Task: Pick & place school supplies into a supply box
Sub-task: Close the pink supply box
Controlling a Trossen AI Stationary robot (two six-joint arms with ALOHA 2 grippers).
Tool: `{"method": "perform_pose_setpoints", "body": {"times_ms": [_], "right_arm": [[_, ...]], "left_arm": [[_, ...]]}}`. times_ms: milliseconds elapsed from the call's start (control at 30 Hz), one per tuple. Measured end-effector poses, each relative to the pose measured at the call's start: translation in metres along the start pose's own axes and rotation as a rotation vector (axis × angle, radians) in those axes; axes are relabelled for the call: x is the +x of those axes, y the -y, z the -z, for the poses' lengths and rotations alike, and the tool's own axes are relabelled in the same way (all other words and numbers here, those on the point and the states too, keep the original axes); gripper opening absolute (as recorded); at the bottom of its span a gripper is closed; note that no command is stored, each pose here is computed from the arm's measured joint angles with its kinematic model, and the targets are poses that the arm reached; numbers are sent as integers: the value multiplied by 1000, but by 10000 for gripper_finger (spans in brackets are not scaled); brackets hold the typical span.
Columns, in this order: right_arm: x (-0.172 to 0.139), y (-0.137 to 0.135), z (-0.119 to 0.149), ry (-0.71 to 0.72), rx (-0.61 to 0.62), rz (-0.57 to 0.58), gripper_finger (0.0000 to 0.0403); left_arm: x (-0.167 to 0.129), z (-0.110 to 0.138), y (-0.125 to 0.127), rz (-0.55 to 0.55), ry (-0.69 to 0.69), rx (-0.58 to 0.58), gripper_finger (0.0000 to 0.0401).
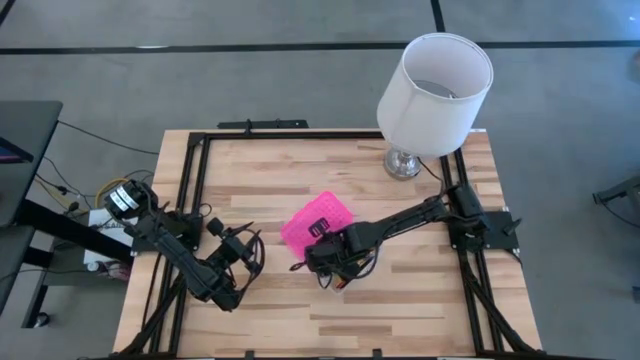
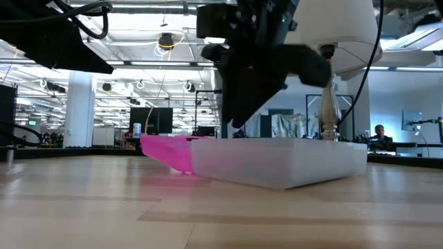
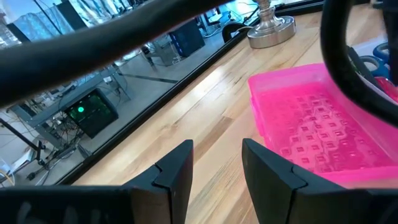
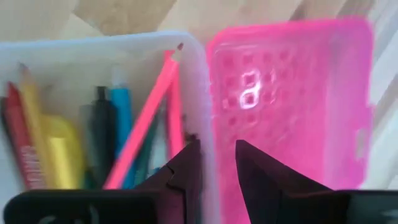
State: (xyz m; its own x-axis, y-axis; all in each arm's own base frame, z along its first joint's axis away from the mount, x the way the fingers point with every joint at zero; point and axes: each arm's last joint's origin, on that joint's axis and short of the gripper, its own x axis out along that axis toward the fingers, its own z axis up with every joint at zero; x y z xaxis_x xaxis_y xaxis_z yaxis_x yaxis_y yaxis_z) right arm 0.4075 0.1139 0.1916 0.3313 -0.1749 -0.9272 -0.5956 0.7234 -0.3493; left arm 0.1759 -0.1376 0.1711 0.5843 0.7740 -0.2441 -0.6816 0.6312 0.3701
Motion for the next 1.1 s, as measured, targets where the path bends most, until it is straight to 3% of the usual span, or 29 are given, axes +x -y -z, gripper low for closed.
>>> {"method": "perform_pose_setpoints", "body": {"times_ms": [367, 667, 1100], "right_arm": [[-27, -48, 2, -206, 499, 35, 94], [-71, -117, -10, -73, 751, 264, 94], [-35, -191, 29, -35, 1103, 398, 94]], "left_arm": [[21, 25, -10, -54, 15, 3, 132], [39, 26, -15, -131, -14, 76, 132], [49, 6, -16, -162, -90, 296, 132]]}}
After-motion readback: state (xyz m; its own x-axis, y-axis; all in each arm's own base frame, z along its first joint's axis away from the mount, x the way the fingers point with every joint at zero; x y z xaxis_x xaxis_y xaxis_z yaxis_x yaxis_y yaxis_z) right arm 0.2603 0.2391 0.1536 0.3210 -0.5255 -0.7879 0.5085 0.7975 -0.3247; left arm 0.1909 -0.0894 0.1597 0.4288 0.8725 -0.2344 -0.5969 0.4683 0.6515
